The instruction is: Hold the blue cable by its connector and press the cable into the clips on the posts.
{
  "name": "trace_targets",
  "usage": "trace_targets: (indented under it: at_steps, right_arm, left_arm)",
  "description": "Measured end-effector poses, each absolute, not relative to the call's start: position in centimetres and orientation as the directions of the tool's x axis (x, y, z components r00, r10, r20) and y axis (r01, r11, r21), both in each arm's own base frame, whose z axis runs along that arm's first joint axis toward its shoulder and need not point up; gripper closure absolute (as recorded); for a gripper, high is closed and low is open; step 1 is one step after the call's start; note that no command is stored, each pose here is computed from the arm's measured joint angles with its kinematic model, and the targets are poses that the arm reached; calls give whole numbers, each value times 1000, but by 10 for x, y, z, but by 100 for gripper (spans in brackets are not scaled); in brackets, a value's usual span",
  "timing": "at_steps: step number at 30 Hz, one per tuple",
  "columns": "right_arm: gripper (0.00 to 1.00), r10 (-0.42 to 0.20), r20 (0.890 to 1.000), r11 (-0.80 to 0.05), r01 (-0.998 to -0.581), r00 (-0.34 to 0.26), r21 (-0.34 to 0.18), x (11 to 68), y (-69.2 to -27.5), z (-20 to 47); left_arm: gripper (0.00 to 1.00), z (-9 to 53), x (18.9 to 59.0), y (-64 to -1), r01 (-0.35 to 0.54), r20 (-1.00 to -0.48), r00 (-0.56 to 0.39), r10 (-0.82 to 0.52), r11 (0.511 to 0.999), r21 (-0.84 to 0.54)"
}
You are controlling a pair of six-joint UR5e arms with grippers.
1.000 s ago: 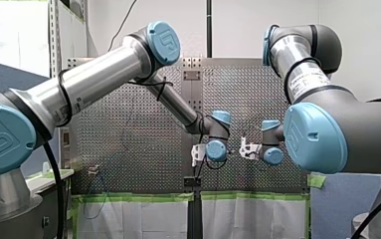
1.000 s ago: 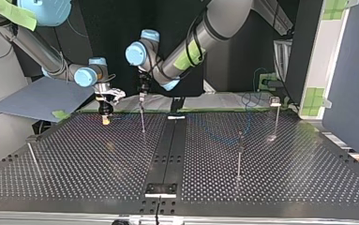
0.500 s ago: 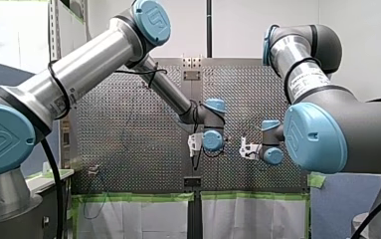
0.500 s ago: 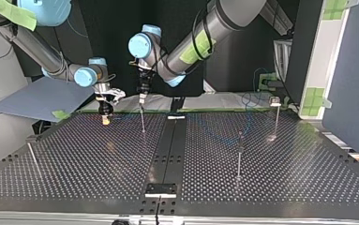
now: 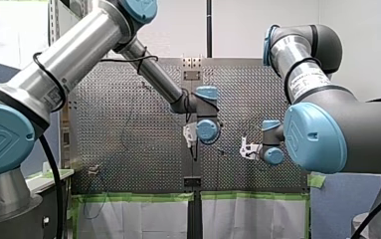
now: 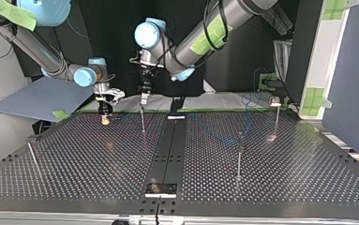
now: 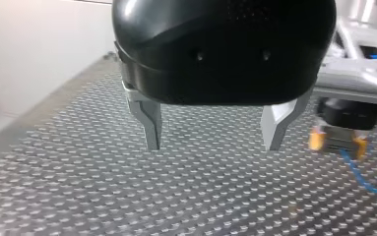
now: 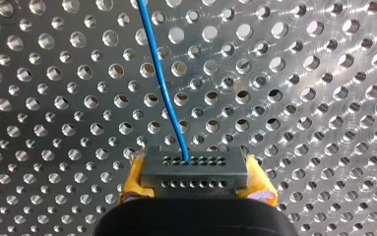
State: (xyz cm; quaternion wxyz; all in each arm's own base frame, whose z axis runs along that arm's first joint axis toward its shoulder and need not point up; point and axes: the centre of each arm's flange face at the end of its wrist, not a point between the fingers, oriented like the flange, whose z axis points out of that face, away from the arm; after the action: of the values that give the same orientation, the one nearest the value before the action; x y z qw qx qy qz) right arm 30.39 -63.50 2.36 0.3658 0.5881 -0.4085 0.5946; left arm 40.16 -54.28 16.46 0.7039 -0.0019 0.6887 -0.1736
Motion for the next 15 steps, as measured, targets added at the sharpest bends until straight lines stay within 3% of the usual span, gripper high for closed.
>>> trace_targets:
  at_steps: [15]
  right_arm:
    - [100, -47, 998, -398, -916, -41, -56, 303, -635, 23]
  left_arm:
    - [0, 213, 374, -512, 233, -912, 79, -402, 897, -375]
